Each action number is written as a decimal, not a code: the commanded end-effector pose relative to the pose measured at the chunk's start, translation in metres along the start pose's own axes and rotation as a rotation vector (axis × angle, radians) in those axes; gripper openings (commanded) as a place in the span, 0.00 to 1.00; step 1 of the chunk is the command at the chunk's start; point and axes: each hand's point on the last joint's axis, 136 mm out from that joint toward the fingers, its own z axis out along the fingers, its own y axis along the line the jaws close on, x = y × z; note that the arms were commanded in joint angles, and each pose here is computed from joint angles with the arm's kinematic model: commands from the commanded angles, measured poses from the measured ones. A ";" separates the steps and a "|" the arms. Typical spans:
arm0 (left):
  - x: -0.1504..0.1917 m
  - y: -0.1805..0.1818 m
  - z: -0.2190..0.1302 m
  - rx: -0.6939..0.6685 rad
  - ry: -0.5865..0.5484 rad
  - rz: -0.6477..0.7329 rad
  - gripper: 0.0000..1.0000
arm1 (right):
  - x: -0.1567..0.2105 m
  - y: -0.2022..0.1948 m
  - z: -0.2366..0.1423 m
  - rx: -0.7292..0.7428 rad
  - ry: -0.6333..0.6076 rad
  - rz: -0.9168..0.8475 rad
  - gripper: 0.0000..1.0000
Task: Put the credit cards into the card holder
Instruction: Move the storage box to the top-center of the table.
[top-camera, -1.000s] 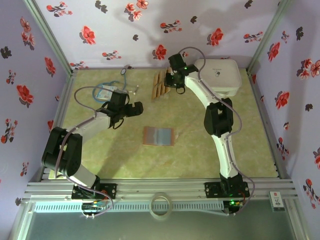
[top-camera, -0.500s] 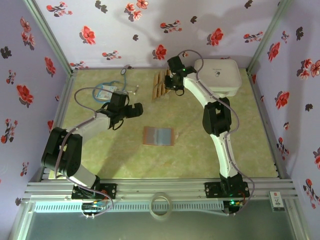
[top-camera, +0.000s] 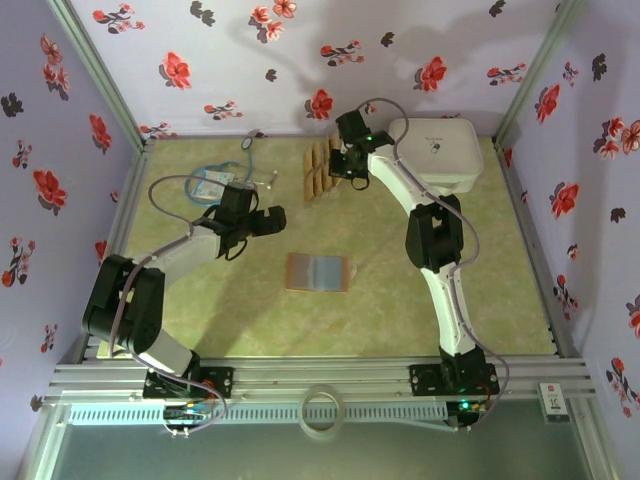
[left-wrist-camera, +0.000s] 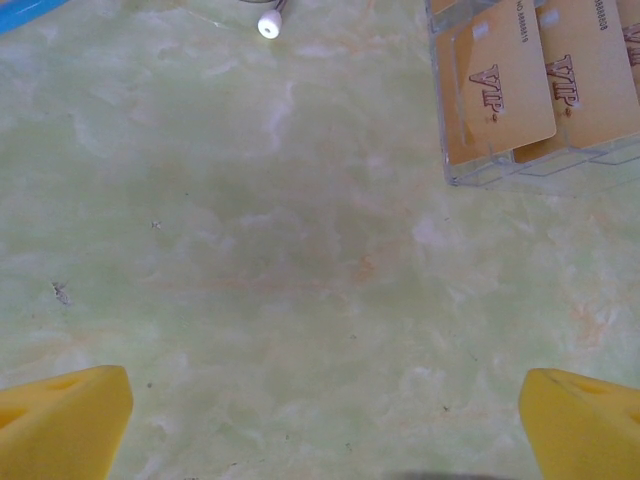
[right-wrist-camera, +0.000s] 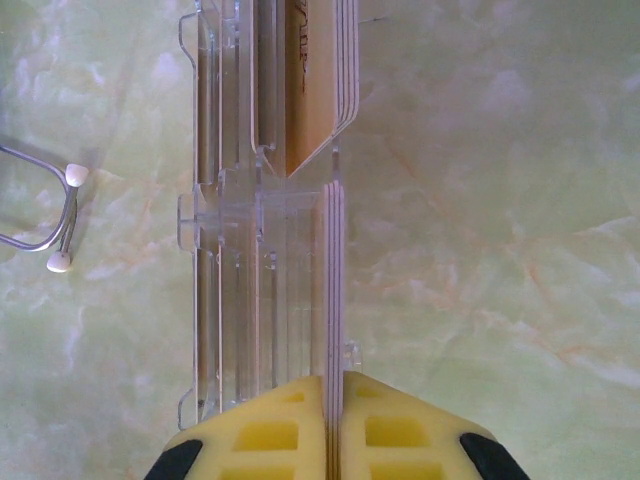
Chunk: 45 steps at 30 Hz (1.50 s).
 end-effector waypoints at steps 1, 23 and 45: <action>-0.006 0.000 -0.006 0.012 -0.027 -0.004 1.00 | 0.013 -0.007 0.000 0.026 0.054 -0.011 0.00; -0.007 -0.002 -0.008 0.019 -0.032 -0.008 1.00 | 0.044 -0.022 -0.018 0.070 0.107 -0.039 0.00; -0.001 -0.017 0.001 0.041 -0.014 0.007 1.00 | 0.099 -0.048 -0.038 0.087 0.125 0.015 0.12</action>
